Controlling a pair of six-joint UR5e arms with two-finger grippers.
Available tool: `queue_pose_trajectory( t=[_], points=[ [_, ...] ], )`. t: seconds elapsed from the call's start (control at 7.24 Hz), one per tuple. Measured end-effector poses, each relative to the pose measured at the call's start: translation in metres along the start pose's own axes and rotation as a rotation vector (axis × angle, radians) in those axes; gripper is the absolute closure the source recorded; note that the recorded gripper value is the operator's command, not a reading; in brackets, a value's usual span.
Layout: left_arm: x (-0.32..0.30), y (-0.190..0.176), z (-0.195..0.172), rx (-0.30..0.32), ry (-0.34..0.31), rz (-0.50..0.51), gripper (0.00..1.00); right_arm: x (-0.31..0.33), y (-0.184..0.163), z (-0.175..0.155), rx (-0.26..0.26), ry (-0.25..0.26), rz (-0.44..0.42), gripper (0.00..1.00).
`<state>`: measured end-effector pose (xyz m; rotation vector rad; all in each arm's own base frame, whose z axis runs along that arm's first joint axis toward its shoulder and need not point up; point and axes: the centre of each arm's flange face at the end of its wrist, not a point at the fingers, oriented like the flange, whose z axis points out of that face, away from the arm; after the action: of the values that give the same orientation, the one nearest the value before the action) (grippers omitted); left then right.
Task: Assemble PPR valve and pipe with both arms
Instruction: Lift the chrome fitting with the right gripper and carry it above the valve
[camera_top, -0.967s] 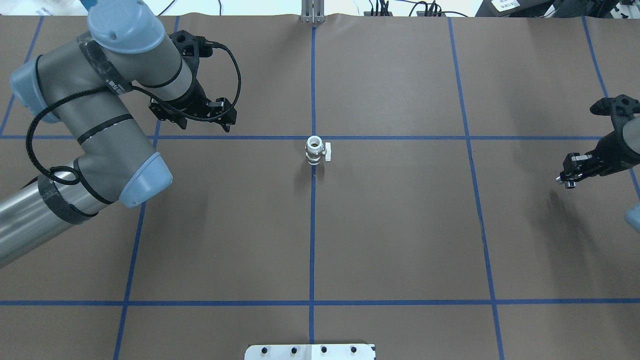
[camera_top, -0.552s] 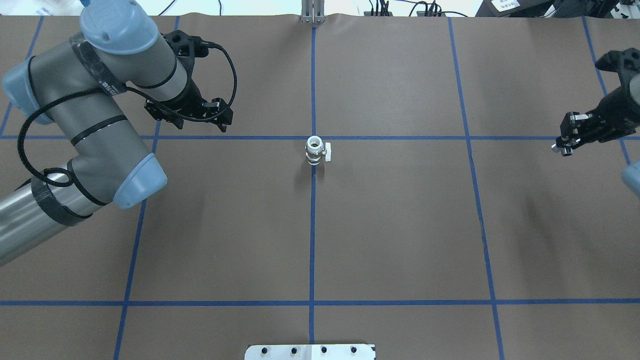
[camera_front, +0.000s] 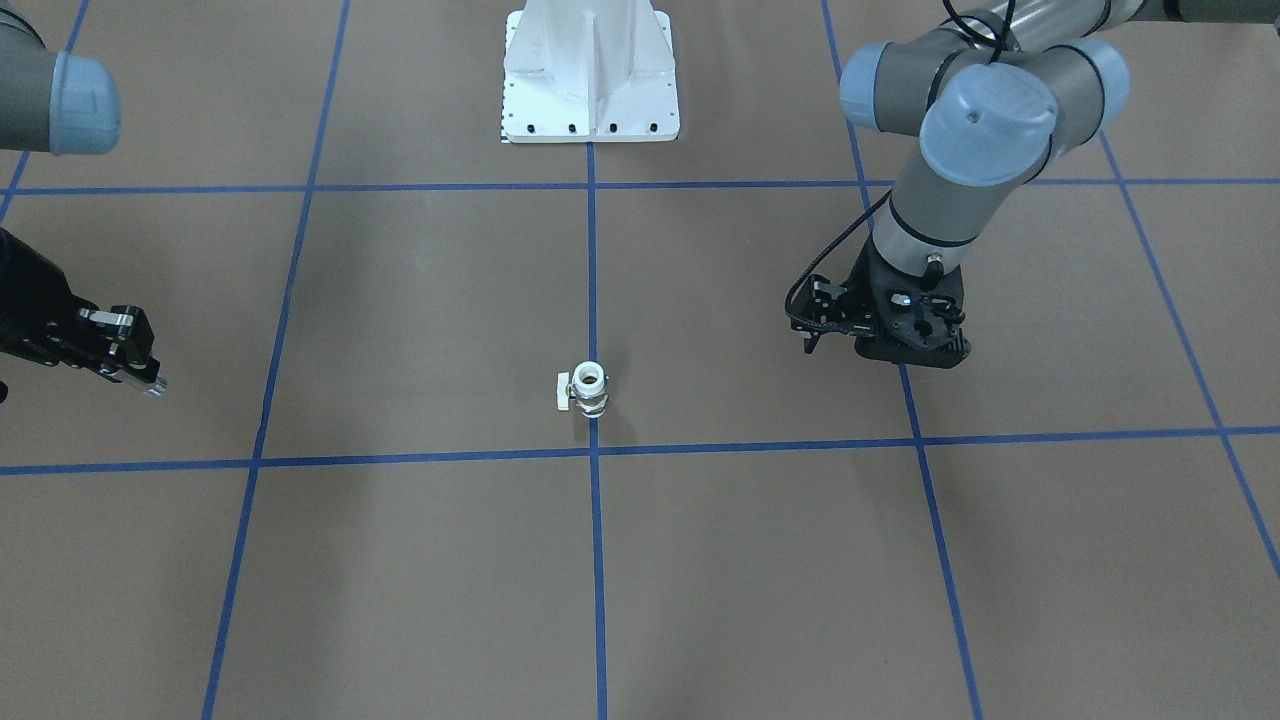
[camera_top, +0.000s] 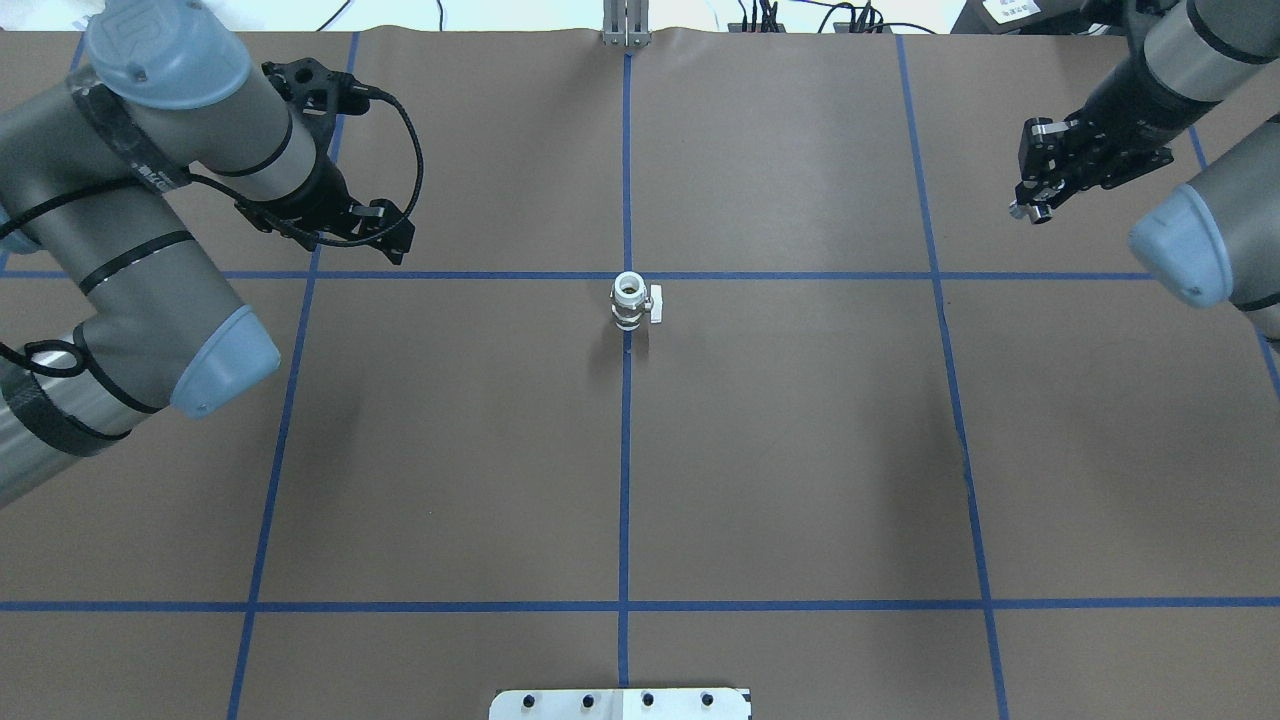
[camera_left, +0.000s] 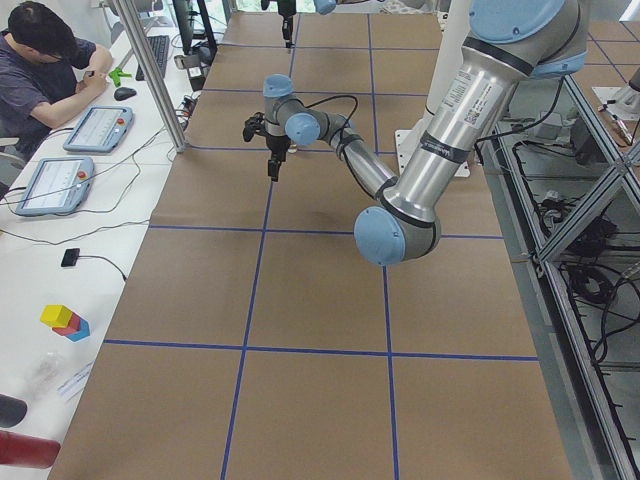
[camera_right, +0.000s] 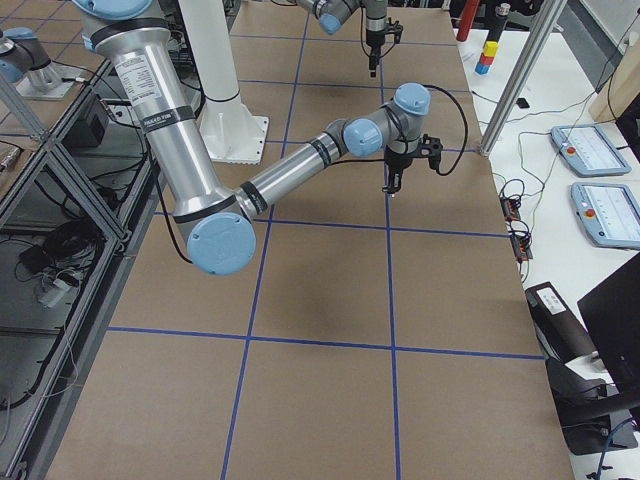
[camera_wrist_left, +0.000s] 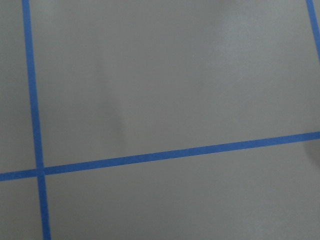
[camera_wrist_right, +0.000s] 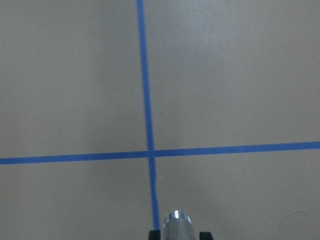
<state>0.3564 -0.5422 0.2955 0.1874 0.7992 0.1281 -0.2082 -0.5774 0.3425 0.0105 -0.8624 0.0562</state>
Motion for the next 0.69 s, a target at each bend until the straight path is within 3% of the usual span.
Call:
queue_pose_trajectory(
  t=[0.41,0.69],
  points=[
    [-0.085,0.009,-0.006,0.028,-0.039,-0.029,0.00,-0.056,-0.001,-0.008,0.003,-0.011,-0.011,1.00],
    [-0.167,0.023,-0.017,0.047,-0.087,0.018,0.00,-0.101,0.005,-0.003,0.016,-0.008,0.011,1.00]
  ],
)
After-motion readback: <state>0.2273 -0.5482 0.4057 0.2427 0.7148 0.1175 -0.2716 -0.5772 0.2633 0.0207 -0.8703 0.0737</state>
